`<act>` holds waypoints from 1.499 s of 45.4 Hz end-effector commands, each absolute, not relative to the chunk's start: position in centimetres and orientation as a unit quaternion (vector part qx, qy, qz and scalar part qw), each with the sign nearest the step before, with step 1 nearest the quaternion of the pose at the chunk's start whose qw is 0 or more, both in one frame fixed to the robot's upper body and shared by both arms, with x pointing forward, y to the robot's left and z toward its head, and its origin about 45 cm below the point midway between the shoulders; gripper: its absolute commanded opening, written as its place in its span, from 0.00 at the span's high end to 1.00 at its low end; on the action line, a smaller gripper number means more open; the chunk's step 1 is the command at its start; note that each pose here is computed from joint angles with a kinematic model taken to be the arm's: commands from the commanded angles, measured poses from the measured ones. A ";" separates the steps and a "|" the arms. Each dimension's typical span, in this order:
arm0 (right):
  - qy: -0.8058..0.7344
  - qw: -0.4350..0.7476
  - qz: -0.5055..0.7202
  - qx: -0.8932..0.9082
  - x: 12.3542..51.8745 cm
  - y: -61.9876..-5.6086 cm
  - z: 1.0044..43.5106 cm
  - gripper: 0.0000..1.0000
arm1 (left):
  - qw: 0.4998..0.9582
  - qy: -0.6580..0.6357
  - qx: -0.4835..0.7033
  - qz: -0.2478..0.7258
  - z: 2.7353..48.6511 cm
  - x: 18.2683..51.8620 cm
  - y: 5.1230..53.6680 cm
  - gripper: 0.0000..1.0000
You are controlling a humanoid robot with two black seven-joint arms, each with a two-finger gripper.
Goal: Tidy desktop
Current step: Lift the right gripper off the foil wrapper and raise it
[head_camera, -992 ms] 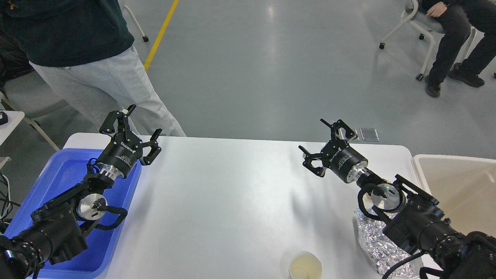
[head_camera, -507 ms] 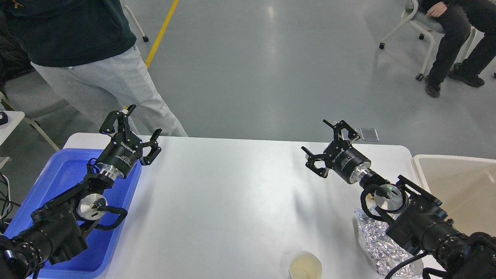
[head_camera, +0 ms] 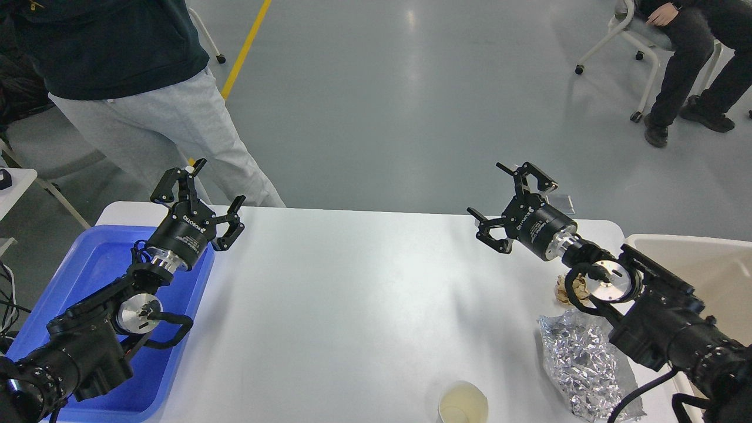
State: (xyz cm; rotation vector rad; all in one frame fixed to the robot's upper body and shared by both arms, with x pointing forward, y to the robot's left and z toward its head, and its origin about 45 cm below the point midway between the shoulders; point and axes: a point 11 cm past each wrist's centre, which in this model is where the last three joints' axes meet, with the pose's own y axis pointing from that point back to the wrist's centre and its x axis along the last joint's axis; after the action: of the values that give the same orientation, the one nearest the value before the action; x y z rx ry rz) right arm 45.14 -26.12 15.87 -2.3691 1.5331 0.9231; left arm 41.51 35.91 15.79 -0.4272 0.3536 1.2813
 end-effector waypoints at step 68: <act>0.485 -0.209 0.116 -0.841 30.3 -33.8 26.5 0.00 | 0.767 0.163 -0.196 0.589 15.8 41.5 35.9 0.00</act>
State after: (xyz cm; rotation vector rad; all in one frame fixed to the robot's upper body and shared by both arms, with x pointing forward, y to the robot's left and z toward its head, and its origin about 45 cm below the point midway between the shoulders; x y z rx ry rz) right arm 32.04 -33.88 25.76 -2.9393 1.7186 0.4979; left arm 41.50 35.89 15.78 -0.4264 0.3547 1.2797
